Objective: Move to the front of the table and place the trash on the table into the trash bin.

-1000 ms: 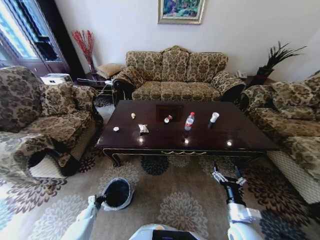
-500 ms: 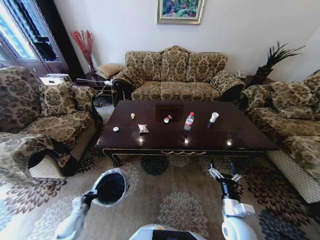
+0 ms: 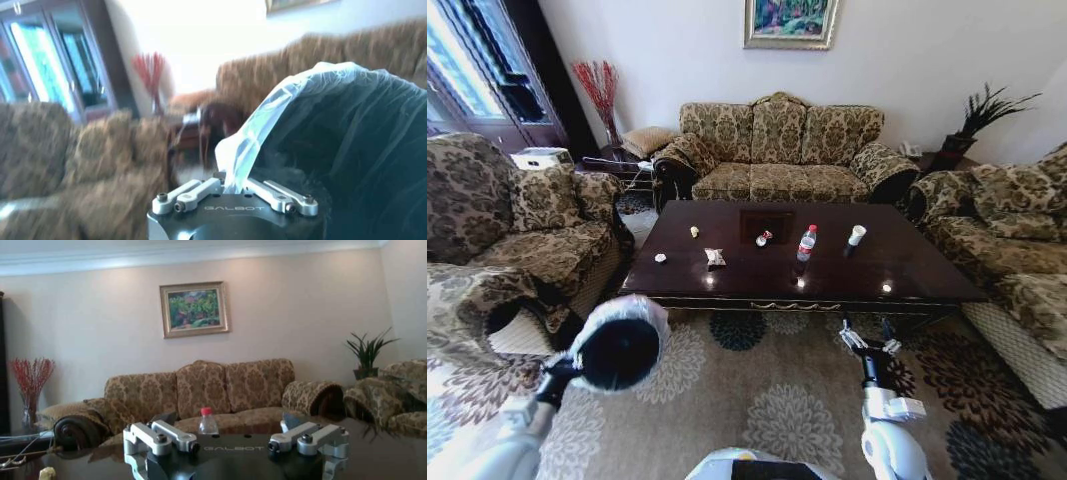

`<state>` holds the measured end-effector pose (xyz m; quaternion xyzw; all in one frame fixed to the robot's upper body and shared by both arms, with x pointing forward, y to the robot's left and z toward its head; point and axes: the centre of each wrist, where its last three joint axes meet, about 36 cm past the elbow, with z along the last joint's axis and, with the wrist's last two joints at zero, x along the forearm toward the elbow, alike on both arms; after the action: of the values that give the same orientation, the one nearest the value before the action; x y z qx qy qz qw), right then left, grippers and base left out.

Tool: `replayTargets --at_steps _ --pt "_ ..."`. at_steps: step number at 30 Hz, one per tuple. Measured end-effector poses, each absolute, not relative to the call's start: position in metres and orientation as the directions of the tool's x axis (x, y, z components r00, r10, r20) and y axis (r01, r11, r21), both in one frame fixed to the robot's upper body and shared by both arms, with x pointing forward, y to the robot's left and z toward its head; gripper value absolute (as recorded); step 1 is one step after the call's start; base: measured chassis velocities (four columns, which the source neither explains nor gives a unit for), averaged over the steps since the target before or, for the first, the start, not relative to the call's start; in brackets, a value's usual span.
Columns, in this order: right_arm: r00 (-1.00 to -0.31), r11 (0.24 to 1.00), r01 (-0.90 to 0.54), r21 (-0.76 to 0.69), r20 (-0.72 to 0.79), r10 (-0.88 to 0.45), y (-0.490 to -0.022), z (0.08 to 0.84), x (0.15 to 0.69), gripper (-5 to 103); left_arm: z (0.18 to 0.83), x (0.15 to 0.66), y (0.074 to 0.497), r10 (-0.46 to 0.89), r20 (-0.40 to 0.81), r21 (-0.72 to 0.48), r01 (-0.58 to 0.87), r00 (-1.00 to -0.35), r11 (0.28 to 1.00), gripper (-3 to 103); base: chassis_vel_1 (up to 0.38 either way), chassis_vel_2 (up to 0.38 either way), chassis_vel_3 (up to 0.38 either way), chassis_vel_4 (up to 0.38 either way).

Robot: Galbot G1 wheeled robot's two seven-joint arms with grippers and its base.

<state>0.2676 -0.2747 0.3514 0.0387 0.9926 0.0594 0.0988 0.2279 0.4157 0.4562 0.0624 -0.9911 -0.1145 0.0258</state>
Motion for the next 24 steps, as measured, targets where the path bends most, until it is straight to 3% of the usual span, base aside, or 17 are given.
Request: replayTargets --at_steps 6,10,24 --pt "-0.981 0.996 0.049 0.078 -0.186 0.063 -0.278 0.370 0.276 100 0.526 0.257 0.377 -0.035 -0.143 0.199 -0.063 -0.989 0.978 0 0.000 0.000 0.000 0.000" --pt "-0.982 0.997 0.038 0.059 -0.180 0.049 -0.274 0.388 0.277 100 0.543 0.276 0.379 -0.011 -0.204 0.227 -0.058 -0.979 0.972 0 0.000 0.000 0.000 0.000" --pt "-0.985 0.999 0.015 0.050 -0.172 0.024 -0.272 0.386 0.270 100 0.530 0.302 0.405 -0.016 -0.011 0.213 -0.018 -1.000 0.977 0 0.046 0.046 -0.045 -0.044"
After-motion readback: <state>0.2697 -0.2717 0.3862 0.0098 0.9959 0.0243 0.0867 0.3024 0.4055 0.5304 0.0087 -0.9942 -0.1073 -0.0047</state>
